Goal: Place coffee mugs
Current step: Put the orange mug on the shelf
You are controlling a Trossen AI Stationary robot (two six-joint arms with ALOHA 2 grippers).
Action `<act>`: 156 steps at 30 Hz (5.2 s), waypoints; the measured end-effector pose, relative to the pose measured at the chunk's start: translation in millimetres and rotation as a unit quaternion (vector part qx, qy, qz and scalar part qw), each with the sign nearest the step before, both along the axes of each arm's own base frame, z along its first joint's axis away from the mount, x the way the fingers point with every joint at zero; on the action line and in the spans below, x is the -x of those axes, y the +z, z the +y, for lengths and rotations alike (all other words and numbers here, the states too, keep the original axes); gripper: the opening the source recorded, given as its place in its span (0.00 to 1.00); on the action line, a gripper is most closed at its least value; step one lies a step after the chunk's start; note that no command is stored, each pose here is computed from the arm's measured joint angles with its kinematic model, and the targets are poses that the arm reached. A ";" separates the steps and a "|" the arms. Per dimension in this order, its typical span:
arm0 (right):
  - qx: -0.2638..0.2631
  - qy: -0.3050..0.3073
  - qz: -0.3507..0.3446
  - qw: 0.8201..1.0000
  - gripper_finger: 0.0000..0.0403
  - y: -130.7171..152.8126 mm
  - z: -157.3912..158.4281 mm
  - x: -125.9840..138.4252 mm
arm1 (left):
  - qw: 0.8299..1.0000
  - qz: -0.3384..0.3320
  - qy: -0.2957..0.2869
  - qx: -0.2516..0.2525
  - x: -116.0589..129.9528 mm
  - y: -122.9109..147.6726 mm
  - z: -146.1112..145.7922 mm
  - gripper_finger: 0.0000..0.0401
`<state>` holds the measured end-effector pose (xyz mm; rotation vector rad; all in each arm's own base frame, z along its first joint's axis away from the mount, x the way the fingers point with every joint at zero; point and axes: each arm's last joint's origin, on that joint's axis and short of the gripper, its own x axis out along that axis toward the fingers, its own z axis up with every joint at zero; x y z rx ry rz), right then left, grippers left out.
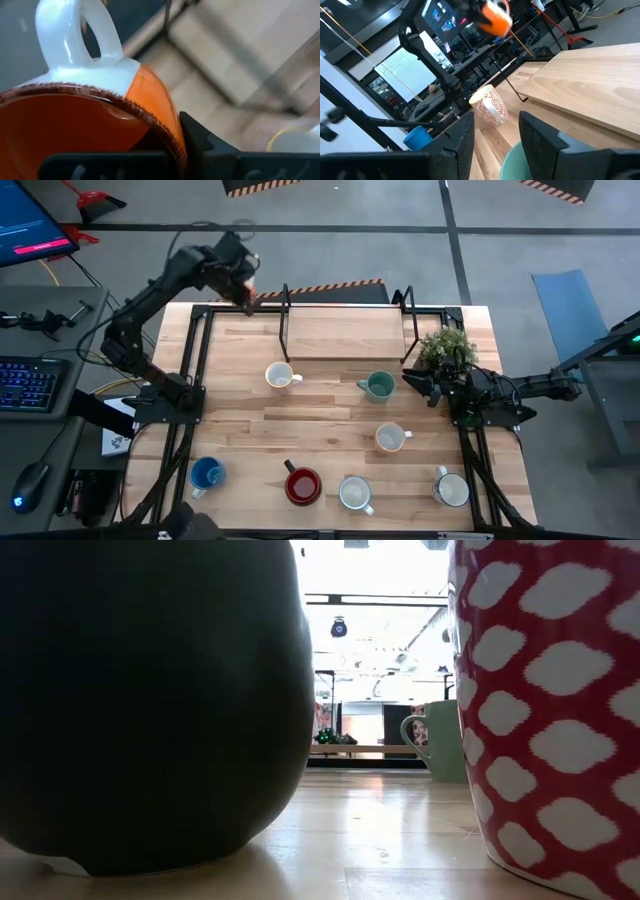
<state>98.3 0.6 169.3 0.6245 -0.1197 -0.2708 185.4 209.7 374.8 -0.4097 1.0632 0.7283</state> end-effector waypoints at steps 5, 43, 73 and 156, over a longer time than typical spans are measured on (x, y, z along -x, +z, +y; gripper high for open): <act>-0.002 0.000 -0.001 1.000 0.33 0.0 0.0 0.0 | 0.997 -0.054 -0.037 -0.049 -22.5 45.3 -13.4 0.01; -0.016 0.016 -0.005 1.000 0.33 0.1 0.8 -0.2 | 0.981 0.084 -0.165 0.062 -208.2 -94.7 6.4 0.01; -0.016 0.017 -0.004 1.000 0.33 0.0 0.9 -0.2 | 0.985 0.087 -0.118 0.093 -193.3 -111.9 42.7 0.01; -0.015 0.030 -0.003 0.999 0.33 -0.3 1.7 -0.4 | 0.975 0.135 -0.141 0.109 -187.9 -113.6 36.2 0.35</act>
